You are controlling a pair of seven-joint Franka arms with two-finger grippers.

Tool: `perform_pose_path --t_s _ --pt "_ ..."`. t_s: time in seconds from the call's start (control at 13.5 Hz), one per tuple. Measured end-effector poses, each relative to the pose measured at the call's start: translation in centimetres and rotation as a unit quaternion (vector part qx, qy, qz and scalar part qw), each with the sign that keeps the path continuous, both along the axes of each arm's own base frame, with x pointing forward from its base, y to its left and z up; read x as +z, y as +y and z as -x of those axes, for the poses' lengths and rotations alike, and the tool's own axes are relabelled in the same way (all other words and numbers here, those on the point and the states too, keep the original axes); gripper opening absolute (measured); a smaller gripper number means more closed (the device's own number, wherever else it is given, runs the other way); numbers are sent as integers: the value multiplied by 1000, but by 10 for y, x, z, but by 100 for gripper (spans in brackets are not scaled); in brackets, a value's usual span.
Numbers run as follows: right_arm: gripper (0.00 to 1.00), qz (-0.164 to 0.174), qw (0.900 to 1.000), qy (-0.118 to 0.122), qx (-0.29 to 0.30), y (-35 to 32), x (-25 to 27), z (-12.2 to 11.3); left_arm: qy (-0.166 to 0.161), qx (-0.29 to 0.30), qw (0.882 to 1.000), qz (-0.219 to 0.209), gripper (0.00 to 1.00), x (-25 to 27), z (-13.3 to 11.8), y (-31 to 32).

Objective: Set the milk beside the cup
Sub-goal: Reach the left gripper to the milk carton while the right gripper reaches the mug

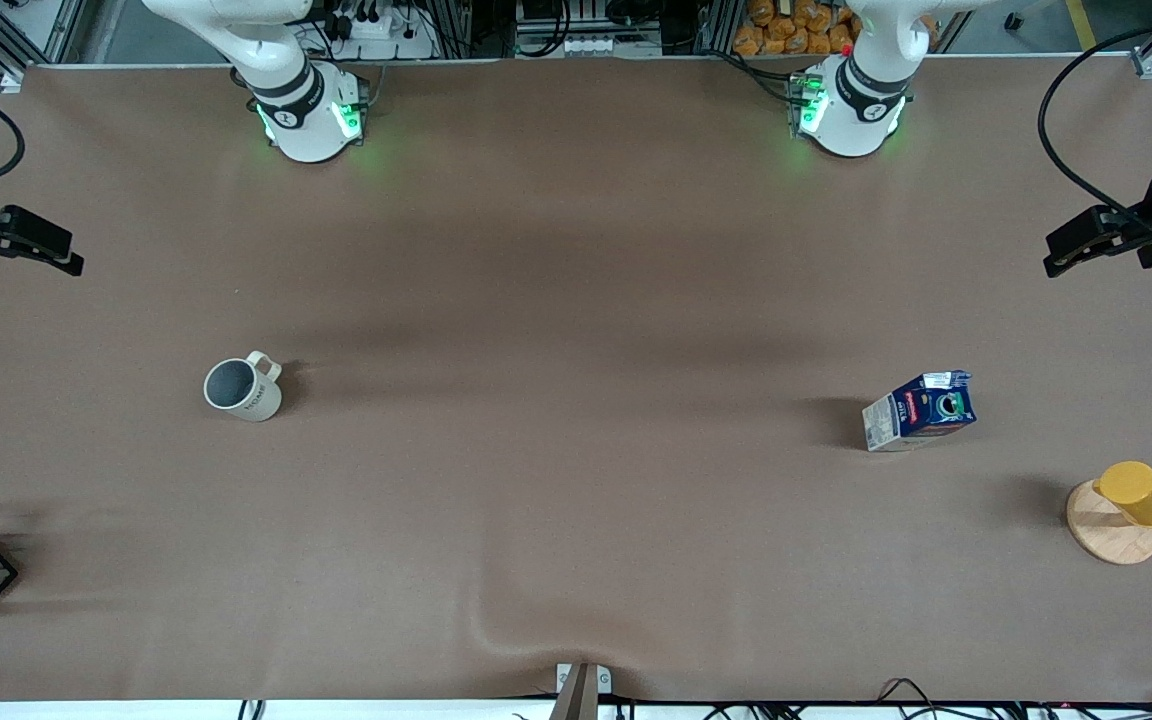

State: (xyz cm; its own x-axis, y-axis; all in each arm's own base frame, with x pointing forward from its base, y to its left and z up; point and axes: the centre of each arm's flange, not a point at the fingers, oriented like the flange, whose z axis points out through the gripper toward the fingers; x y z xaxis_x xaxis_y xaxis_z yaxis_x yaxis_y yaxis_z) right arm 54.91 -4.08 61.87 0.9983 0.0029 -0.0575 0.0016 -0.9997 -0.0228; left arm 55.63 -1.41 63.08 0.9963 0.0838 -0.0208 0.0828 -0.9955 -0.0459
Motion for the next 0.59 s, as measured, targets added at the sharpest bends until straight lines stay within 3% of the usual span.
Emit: perform_pose_path --t_s 0.37,0.59 --pt "100 0 1000 -2 0 0 0 -1 7 0 1000 1 100 -9 -5 0" --pt "100 0 1000 -2 7 8 -4 -2 10 -1 1000 4 100 -37 -25 1"
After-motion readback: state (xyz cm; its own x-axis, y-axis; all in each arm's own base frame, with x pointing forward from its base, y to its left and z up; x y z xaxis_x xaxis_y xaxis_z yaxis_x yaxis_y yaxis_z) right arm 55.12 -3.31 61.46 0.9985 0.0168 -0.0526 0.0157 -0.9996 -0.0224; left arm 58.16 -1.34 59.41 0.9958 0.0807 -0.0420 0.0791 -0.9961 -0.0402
